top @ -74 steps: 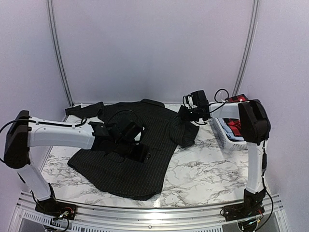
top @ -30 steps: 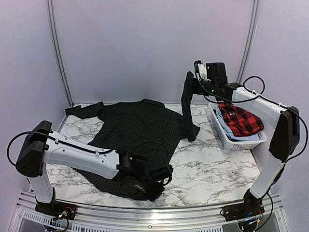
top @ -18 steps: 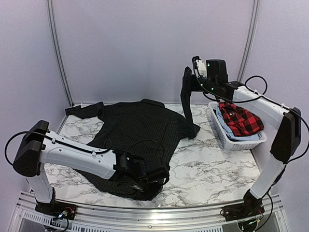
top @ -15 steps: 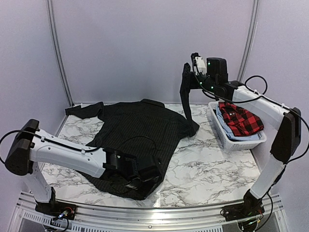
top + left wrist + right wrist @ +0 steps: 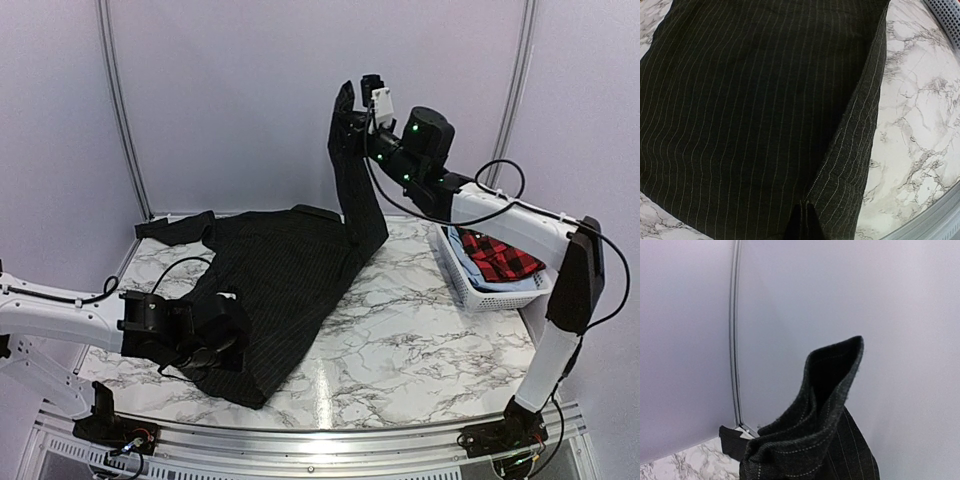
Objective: Fold and stack the long sleeve shirts
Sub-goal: Pick up the flattened shirt from the center of the board, then fold the flattened shirt at the center of the board.
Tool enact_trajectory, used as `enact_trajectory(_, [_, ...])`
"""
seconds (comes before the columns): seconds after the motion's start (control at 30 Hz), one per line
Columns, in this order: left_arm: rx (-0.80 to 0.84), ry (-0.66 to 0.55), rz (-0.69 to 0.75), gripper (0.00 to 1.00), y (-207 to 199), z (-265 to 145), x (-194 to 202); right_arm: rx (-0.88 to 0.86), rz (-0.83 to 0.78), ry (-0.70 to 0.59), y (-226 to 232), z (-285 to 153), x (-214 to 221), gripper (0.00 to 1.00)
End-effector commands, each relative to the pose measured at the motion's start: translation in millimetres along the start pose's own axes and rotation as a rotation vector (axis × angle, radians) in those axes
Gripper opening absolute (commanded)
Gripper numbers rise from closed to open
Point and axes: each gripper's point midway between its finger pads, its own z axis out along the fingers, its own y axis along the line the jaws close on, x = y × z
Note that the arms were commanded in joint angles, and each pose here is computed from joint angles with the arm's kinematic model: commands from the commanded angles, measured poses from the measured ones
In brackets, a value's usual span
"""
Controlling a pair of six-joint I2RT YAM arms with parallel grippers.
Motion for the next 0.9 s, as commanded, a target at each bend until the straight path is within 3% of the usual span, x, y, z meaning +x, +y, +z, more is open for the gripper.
enact_trajectory(0.0, [-0.050,-0.039,-0.166,0.00,30.2,-3.3,6.1,-0.043,-0.102,-0.216,49.3,13.4,-34.2,0.00])
enact_trajectory(0.2, [-0.052,-0.030,-0.264,0.00,50.4,-5.7,24.4,0.029,-0.103,-0.287,64.5,24.8,-29.4,0.00])
enact_trajectory(0.67, [-0.062,-0.099,-0.207,0.00,42.4,-24.5,21.4,0.066,-0.070,-0.397,68.0,18.4,-47.2,0.00])
enact_trajectory(0.87, [-0.107,-0.053,-0.200,0.00,44.4,-17.5,38.4,0.080,-0.074,-0.377,66.0,19.4,-40.0,0.00])
